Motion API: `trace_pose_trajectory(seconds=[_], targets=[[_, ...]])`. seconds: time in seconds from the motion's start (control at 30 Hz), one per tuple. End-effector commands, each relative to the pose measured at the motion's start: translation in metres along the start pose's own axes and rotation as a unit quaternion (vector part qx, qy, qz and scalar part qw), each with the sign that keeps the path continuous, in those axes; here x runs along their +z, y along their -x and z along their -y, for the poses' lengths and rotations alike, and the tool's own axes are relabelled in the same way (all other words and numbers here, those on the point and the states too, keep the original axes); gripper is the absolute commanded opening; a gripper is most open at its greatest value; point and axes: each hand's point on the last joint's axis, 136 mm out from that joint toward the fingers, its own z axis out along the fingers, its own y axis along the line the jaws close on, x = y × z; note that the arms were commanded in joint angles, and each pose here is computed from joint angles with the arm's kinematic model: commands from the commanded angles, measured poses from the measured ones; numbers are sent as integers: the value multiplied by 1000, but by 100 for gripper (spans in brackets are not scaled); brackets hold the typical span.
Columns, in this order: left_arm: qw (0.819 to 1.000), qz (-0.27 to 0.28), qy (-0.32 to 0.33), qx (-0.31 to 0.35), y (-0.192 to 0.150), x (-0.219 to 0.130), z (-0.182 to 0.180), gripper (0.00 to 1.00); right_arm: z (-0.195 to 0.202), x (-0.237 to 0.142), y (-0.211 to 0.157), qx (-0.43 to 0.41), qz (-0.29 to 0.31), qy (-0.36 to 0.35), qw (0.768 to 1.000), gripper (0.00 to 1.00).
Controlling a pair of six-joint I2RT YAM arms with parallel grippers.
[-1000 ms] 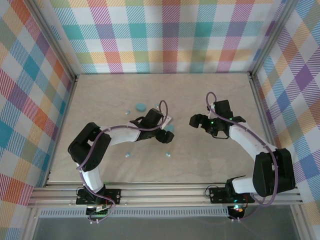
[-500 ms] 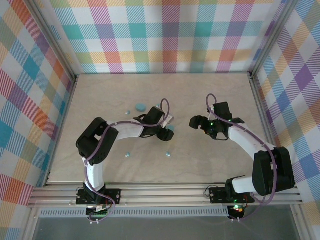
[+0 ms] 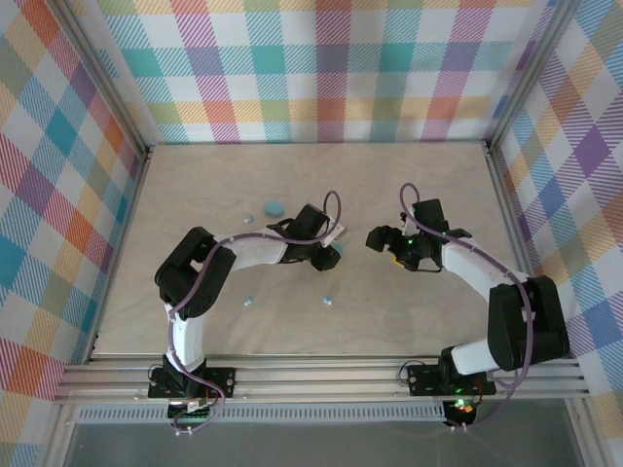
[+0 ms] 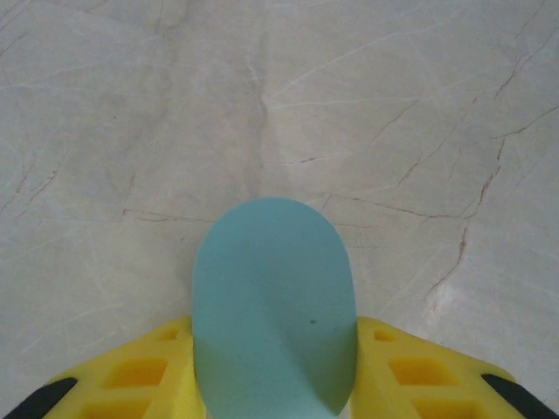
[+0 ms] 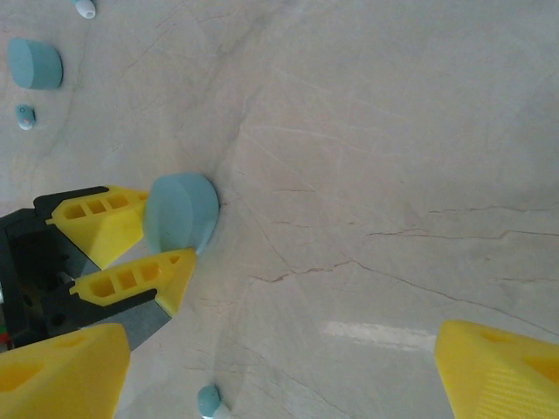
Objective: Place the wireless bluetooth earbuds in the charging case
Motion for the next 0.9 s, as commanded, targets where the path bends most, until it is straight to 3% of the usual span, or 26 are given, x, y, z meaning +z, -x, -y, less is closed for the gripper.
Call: trace_pose_trajectory(seconds=[0.0, 0.13, 0.33, 0.87], targets=[[1000, 1, -17, 24, 1, -17, 11, 31, -16, 6, 3, 16, -13, 50, 999, 87], [999, 16, -32, 31, 8, -23, 18, 31, -28, 18, -4, 22, -52, 96, 994, 80], [997, 30, -57, 34, 15, -28, 27, 30, -34, 28, -12, 41, -90, 133, 986, 79], [987, 75, -134, 45, 50, -76, 61, 27, -66, 20, -13, 42, -126, 221, 966, 80]])
